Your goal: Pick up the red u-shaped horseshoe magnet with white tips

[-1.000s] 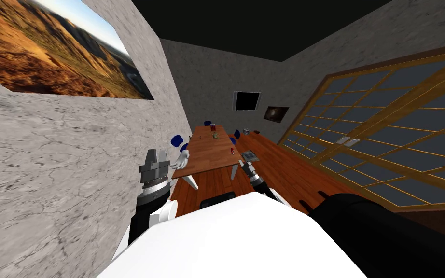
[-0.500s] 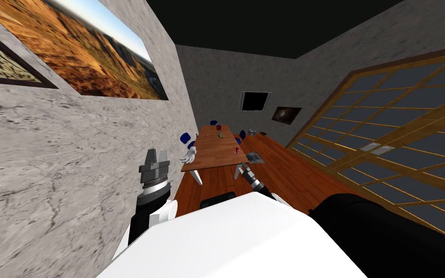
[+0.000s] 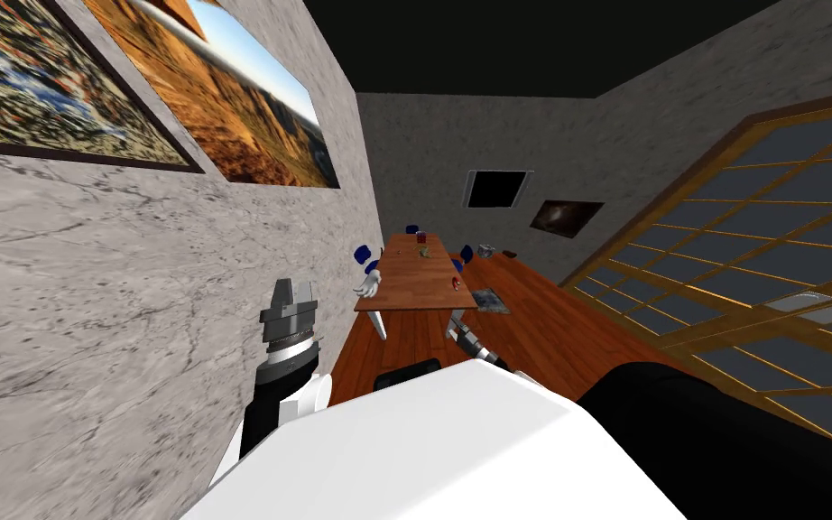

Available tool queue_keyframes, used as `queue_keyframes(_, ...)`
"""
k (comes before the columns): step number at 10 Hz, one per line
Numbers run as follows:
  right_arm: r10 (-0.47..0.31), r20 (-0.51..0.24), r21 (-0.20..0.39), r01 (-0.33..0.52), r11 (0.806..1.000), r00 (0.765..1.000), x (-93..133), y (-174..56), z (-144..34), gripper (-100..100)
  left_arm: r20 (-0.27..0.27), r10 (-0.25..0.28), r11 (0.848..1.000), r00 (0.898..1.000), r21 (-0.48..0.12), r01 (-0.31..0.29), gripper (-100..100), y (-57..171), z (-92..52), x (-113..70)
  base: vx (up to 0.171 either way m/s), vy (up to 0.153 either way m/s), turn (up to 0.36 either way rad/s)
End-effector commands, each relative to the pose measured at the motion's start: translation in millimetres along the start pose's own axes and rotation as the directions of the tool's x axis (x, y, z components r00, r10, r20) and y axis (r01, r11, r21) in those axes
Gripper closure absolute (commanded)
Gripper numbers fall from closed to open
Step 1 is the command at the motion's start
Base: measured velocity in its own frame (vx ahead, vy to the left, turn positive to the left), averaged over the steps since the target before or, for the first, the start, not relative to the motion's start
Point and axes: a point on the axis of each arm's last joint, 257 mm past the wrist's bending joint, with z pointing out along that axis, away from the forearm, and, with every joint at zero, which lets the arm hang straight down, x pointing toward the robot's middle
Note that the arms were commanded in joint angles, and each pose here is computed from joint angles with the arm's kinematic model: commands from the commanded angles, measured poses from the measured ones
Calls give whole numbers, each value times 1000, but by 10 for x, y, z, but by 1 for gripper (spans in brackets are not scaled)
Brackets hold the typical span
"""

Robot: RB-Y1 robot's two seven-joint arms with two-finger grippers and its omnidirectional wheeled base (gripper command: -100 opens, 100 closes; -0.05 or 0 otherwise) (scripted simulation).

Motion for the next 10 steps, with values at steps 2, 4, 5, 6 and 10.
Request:
queue_keyframes(2, 24, -24, 128, -21, 991, 999, -48, -481, -242, -100, 0, 0, 1000, 1000, 0, 0, 0, 0, -1, -1, -22, 43, 200)
queue_keyframes(4, 29, -42, 212, -19, 977, 999, -95, -745, -437, -100, 0, 0, 1000, 1000, 0, 0, 0, 0, -1, -1, -17, 37, 223)
queue_keyframes(5, 24, -32, 234, -16, 972, 999, -149, -840, -495, -100, 0, 0, 1000, 1000, 0, 0, 0, 0, 0, 0, -7, 31, 131)
queue_keyframes(6, 32, -42, 313, -17, 950, 999, -205, -1087, -710, -100, 0, 0, 1000, 1000, 0, 0, 0, 0, -1, -1, -10, 36, 310)
queue_keyframes(10, 41, -45, 465, -15, 885, 998, -378, -1552, -1209, -100, 0, 0, 1000, 1000, 0, 0, 0, 1, -1, -1, 1, 25, 221)
